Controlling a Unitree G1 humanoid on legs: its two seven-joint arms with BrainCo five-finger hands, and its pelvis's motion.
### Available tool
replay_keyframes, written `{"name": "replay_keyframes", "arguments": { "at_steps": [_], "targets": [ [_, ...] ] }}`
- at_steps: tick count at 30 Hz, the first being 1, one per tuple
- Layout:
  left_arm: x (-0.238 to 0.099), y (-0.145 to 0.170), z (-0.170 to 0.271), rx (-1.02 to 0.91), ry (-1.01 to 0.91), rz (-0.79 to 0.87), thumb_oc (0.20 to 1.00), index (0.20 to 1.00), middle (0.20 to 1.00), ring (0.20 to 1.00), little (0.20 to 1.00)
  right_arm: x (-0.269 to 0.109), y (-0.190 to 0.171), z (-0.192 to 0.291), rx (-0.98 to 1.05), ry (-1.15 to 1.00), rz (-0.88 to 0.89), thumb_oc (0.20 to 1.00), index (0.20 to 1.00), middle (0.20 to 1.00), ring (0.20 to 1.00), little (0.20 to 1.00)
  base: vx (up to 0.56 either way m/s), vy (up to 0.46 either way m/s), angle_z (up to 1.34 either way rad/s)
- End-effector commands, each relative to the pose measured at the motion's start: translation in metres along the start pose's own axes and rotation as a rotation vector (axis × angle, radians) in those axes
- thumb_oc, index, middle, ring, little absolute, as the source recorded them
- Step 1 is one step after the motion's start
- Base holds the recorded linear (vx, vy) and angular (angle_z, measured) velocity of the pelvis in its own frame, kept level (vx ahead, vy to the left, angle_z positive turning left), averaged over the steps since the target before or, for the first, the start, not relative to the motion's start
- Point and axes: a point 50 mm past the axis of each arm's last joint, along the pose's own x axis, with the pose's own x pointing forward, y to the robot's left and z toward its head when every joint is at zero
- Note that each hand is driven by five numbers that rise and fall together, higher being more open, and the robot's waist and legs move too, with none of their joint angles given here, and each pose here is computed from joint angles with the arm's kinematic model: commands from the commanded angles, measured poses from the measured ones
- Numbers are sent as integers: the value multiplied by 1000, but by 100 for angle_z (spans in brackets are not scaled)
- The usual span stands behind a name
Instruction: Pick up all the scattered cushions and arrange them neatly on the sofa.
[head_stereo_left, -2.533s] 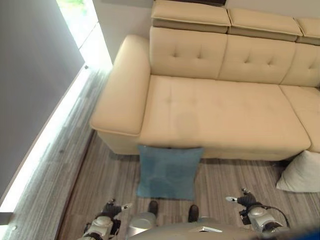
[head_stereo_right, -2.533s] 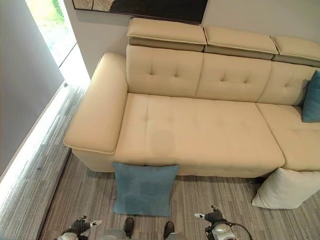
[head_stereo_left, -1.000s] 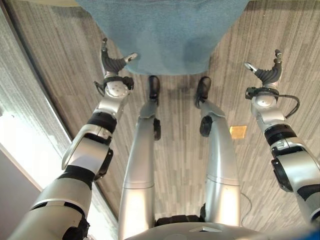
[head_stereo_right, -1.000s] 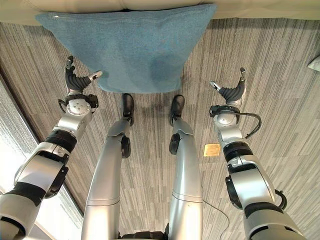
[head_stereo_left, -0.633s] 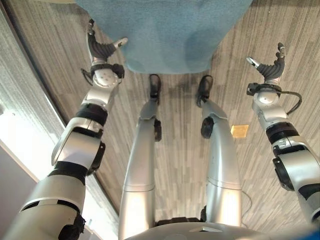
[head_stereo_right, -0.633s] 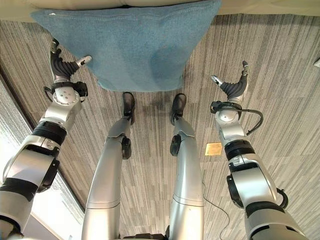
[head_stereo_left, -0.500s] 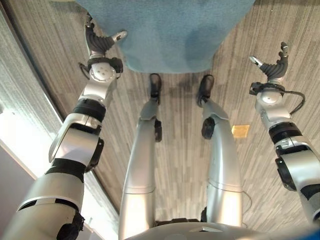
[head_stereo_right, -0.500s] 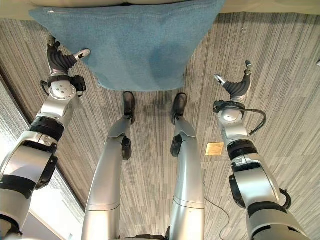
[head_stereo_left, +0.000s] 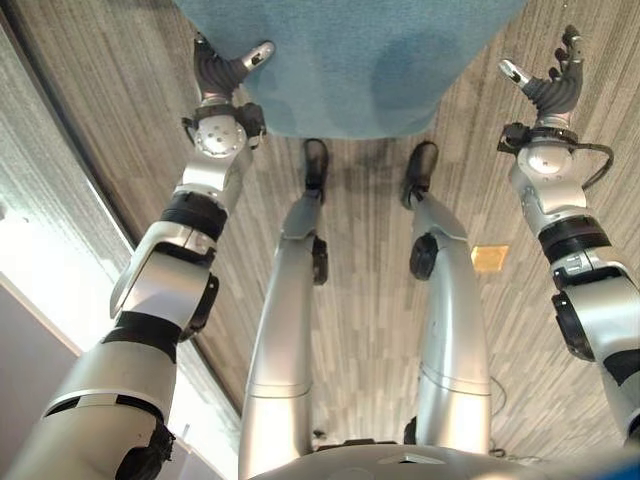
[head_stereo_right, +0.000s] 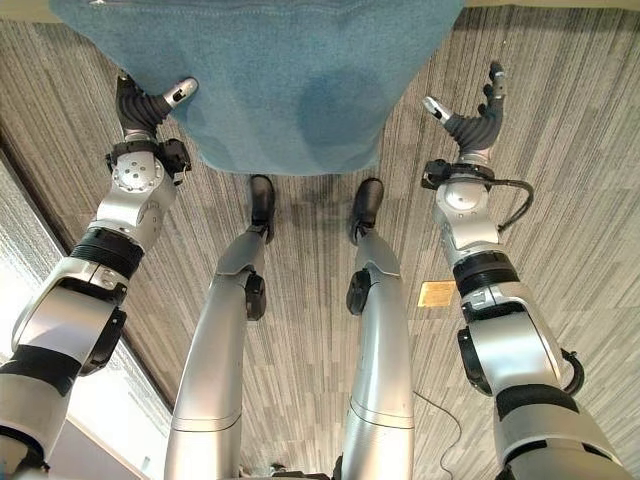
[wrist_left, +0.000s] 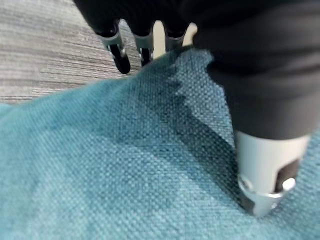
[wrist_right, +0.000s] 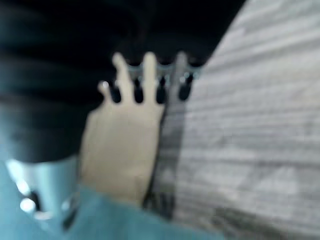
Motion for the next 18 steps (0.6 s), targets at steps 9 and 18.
{"name": "replay_keyframes", "arguments": {
  "at_steps": [9, 18],
  "targets": [
    [-11, -41, 8, -72, -66, -107, 1000, 1000, 1000, 1000, 1000, -12, 66, 27, 52, -82, 225, 1000, 1000, 1000, 1000, 1000, 1, -4, 0],
    [-10, -52, 29, -148, -126, -115, 200, 200, 200, 200, 200, -43, 132, 51, 180, -101, 438, 200, 200, 200, 200, 200, 0, 0, 0]
  ]
}}
